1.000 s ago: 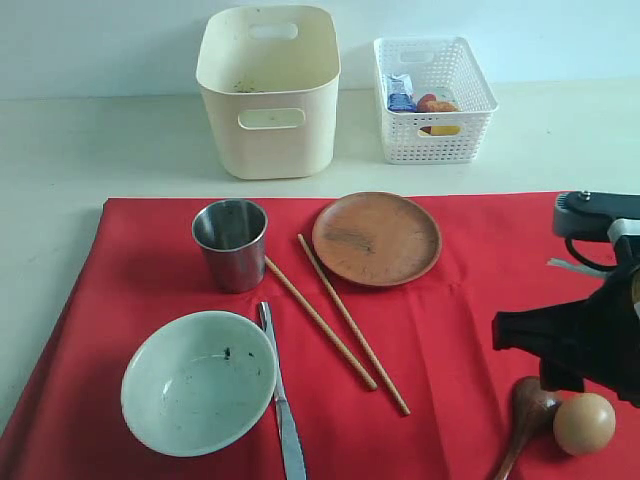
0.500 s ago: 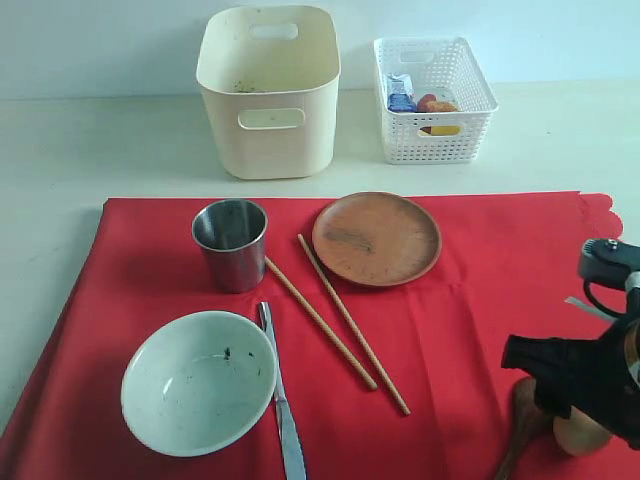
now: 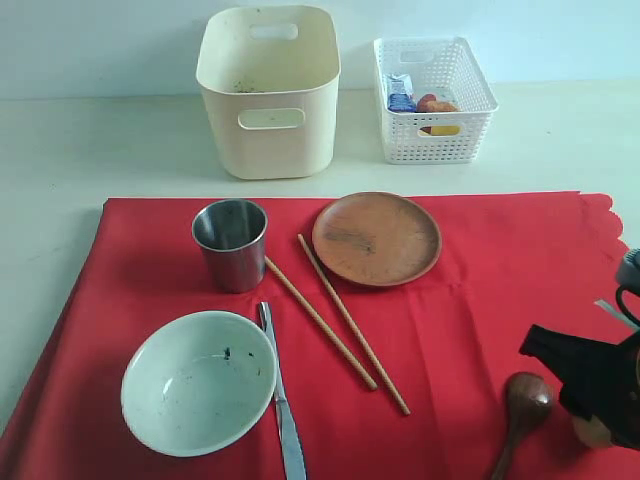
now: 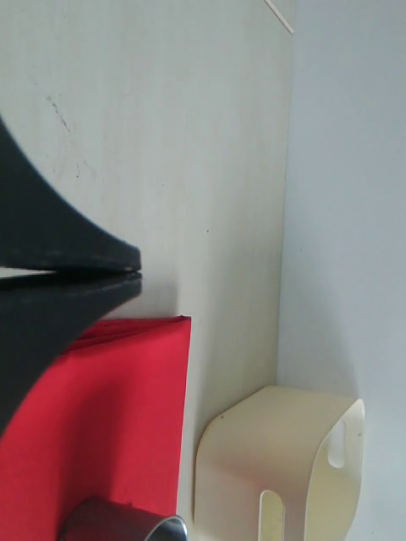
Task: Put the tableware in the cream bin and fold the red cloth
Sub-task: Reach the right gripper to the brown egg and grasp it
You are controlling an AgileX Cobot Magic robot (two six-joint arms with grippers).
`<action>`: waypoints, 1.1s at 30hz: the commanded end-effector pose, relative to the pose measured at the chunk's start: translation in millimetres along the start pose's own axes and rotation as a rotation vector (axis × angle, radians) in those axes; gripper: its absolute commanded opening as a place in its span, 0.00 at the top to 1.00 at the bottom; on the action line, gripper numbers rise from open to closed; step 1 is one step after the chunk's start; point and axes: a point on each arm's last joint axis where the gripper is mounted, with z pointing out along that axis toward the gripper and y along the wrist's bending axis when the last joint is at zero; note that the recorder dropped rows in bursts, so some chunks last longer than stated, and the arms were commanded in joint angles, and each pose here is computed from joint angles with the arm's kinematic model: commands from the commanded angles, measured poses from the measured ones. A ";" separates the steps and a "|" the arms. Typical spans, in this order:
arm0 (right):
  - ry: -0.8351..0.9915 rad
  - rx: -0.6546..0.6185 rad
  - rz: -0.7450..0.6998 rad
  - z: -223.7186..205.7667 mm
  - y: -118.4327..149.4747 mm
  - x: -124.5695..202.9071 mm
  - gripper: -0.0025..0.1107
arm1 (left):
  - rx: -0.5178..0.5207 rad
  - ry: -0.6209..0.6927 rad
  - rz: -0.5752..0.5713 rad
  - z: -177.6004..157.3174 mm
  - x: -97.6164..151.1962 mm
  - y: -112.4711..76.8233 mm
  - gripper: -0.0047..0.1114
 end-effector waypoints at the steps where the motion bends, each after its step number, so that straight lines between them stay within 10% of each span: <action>1: -0.020 0.055 0.017 1.4 -6.3 -0.7 0.77 | 0.007 0.001 0.000 0.3 -0.3 -0.5 0.95; 9: -0.022 0.047 0.022 0.4 -6.2 -0.9 0.98 | 0.007 0.001 0.000 0.3 -0.3 -0.5 0.95; 33: -0.223 -0.307 -0.087 -40.0 -1.4 -18.9 0.92 | 0.007 0.001 0.000 0.3 -0.3 -0.5 0.95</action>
